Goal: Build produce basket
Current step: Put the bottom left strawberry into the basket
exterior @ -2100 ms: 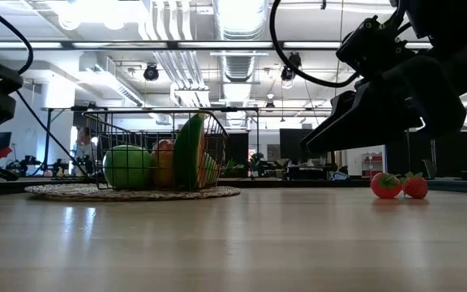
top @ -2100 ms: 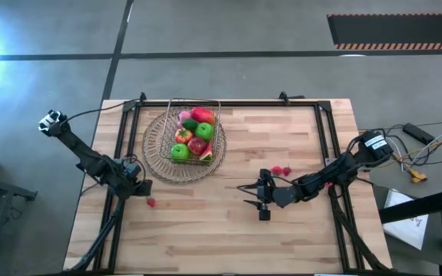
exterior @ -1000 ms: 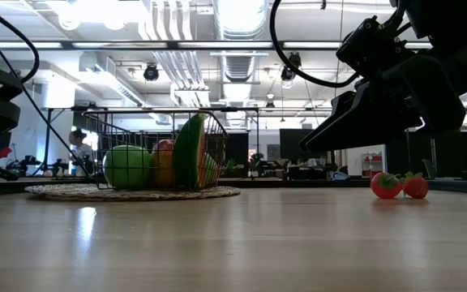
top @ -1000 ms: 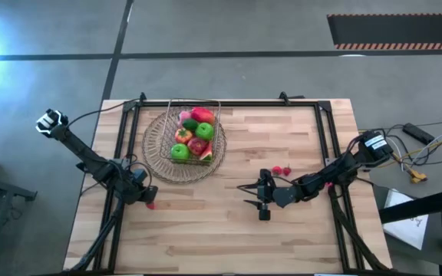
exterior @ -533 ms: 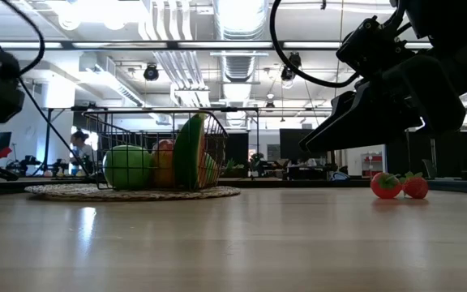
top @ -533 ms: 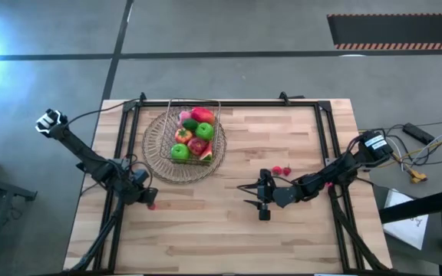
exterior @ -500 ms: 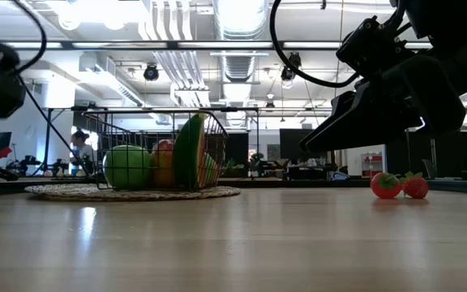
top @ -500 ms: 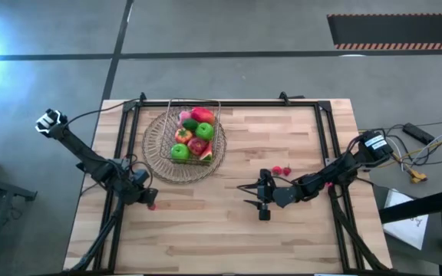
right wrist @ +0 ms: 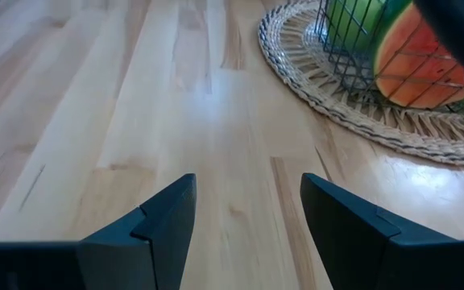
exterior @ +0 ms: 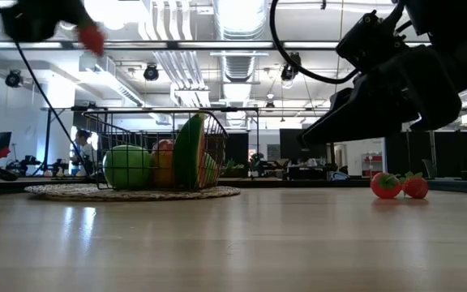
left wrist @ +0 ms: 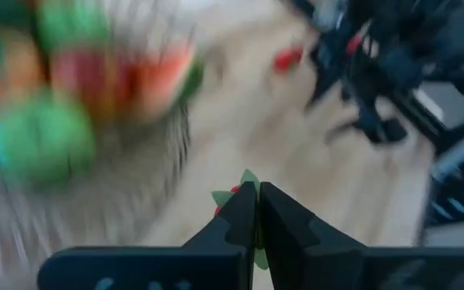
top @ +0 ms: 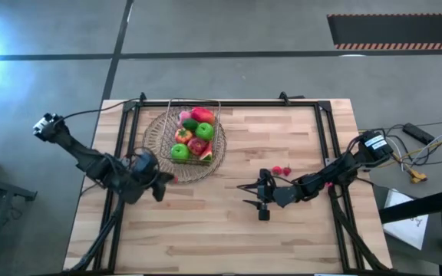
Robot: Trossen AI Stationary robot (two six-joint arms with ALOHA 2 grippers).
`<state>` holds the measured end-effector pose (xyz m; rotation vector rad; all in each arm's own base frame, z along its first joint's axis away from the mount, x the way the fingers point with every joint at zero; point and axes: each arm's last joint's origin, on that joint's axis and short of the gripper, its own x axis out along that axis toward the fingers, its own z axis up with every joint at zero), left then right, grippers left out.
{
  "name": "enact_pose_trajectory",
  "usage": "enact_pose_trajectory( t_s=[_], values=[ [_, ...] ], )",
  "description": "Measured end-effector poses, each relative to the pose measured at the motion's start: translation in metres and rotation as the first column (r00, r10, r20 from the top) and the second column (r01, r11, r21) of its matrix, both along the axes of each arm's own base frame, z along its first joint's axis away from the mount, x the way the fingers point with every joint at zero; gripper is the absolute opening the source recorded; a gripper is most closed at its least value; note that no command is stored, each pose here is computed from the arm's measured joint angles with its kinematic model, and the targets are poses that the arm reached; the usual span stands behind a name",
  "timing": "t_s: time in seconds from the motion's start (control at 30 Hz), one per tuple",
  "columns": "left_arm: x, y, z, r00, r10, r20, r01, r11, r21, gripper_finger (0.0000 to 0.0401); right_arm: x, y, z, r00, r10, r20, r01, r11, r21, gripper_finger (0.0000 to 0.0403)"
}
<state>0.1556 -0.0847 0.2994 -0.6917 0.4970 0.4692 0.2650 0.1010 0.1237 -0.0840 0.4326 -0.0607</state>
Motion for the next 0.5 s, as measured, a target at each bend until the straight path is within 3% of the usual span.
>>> enact_pose_trajectory(
  t_s=[0.1,0.27,0.33,0.5],
  values=[
    [0.017,0.009,0.023,1.0,0.012,0.002,-0.012,0.979,0.201,0.0001,0.0,0.0,0.001,1.0,0.0,0.005,0.0,1.0,0.002,0.0215],
    [0.045,0.043,0.036,0.99,0.096,-0.107,-0.042,0.906,0.422,0.0001,0.002,0.001,0.003,1.0,-0.007,0.016,0.006,1.0,0.021,0.0215],
    [0.054,0.061,0.031,0.975,0.138,-0.177,-0.043,0.891,0.453,0.0001,0.003,0.001,0.004,1.0,-0.009,0.019,0.009,1.0,0.028,0.0215],
    [0.074,0.106,0.0,0.911,0.168,-0.378,0.003,0.912,0.411,0.0001,0.003,0.001,0.003,1.0,-0.021,0.015,0.02,0.998,0.051,0.0215]
  ],
)
